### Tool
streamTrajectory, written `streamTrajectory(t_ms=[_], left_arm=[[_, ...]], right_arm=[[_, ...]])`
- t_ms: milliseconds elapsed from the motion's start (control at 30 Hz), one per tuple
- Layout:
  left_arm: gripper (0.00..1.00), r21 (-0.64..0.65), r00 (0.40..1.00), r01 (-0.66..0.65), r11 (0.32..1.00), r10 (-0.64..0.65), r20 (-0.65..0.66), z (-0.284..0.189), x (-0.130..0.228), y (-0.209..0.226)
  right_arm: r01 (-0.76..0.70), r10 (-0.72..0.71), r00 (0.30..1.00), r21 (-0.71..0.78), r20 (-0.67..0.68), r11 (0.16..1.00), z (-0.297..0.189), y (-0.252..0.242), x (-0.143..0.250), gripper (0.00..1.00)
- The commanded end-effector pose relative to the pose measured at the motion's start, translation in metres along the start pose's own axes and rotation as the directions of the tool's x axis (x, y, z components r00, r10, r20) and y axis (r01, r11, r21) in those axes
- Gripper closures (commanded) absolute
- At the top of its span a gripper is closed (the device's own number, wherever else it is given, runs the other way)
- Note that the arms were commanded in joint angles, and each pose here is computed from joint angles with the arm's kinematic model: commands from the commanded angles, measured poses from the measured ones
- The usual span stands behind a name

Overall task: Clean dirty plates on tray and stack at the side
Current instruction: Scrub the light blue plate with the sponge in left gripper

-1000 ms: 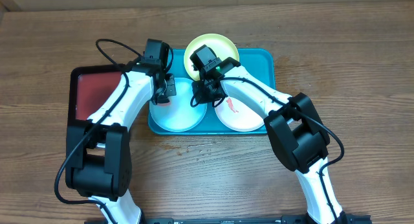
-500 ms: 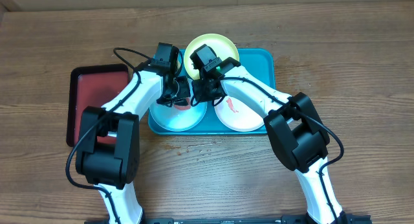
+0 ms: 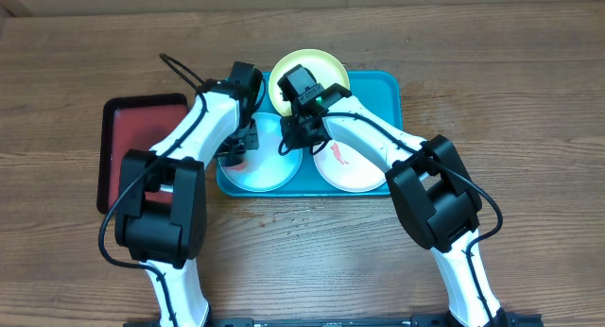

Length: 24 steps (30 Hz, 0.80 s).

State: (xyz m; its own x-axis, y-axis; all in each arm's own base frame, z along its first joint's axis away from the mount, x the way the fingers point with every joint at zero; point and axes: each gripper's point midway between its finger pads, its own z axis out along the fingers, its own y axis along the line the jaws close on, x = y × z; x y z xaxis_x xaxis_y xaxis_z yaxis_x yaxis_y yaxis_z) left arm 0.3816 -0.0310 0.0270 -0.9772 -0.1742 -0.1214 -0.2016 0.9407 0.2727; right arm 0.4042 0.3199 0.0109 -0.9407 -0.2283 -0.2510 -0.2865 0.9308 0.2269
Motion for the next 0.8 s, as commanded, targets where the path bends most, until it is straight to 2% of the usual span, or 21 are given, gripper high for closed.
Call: streamTrajectory(t_ms=[0, 133, 233, 333, 667, 767], left_arm=[[0.96, -0.094, 0.997, 0.017, 0.995, -0.009, 0.082, -0.019, -0.03, 0.021], [0.96, 0.196, 1.0, 0.0, 0.981, -0.003, 0.014, -0.034, -0.026, -0.028], [0.96, 0.449, 0.995, -0.043, 0.893, 0.077, -0.059, -0.047, -0.008, -0.071], [0.96, 0.564, 0.985, -0.037, 0.825, 0.125, -0.117, -0.054, 0.01, -0.09], [0.96, 0.512, 0.968, -0.027, 0.859, 0.15, -0.201, -0.012, 0.048, -0.083], [0.96, 0.332, 0.978, -0.063, 0.941, 0.125, -0.167, 0.008, 0.042, -0.052]], right_arm=[[-0.002, 0.002, 1.0, -0.001, 0.001, 1.0, 0.004, 0.0, -0.002, 0.86], [-0.002, 0.002, 1.0, 0.002, 0.003, 1.0, 0.004, -0.001, -0.002, 0.86], [-0.002, 0.002, 1.0, 0.009, 0.009, 1.0, 0.004, -0.002, -0.003, 0.86], [-0.002, 0.002, 1.0, 0.009, 0.009, 1.0, 0.004, -0.002, -0.003, 0.86], [-0.001, 0.001, 1.0, 0.008, 0.012, 1.0, 0.004, -0.001, -0.004, 0.86], [-0.001, 0.001, 1.0, 0.008, 0.012, 1.0, 0.004, -0.002, -0.004, 0.86]])
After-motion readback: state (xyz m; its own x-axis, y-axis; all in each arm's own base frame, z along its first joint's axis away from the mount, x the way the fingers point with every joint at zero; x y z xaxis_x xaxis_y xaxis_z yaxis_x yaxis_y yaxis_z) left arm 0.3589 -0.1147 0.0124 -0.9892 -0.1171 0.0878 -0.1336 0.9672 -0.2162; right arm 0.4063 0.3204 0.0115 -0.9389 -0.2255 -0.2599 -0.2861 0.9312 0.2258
